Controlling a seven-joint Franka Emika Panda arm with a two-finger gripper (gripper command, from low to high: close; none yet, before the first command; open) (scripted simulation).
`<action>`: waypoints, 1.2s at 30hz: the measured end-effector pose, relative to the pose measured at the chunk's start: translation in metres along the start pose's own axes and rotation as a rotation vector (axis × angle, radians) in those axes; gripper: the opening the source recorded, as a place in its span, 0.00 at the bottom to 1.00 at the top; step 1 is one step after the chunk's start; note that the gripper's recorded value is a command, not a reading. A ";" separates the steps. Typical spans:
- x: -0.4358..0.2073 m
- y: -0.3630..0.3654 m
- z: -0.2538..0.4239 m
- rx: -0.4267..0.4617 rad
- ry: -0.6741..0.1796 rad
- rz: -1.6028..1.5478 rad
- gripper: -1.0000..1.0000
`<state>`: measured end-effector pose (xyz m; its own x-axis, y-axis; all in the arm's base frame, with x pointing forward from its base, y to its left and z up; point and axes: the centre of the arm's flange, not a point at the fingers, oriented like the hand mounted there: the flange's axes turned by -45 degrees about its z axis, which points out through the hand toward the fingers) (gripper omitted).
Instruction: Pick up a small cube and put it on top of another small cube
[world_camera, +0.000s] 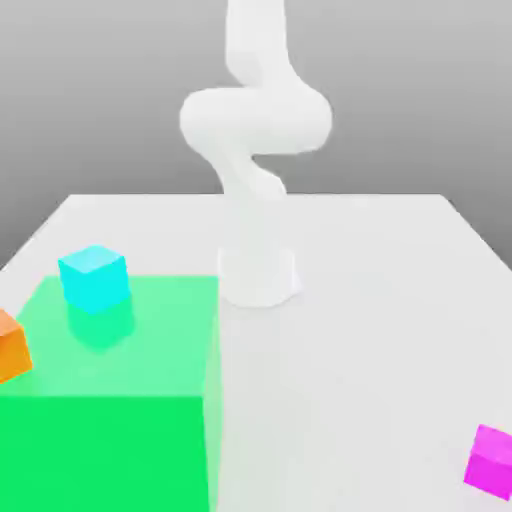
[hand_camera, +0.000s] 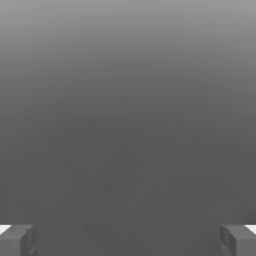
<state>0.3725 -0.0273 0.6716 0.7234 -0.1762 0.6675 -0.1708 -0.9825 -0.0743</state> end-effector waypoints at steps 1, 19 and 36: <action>-0.003 0.013 0.020 -0.029 -0.024 0.070 0.50; -0.195 0.267 0.238 -0.534 -0.280 1.312 0.50; -0.423 0.344 0.309 -0.826 -0.336 2.031 0.00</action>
<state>0.2147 -0.3089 0.1344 -0.7002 -0.7140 0.0000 -0.7140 0.7002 -0.0002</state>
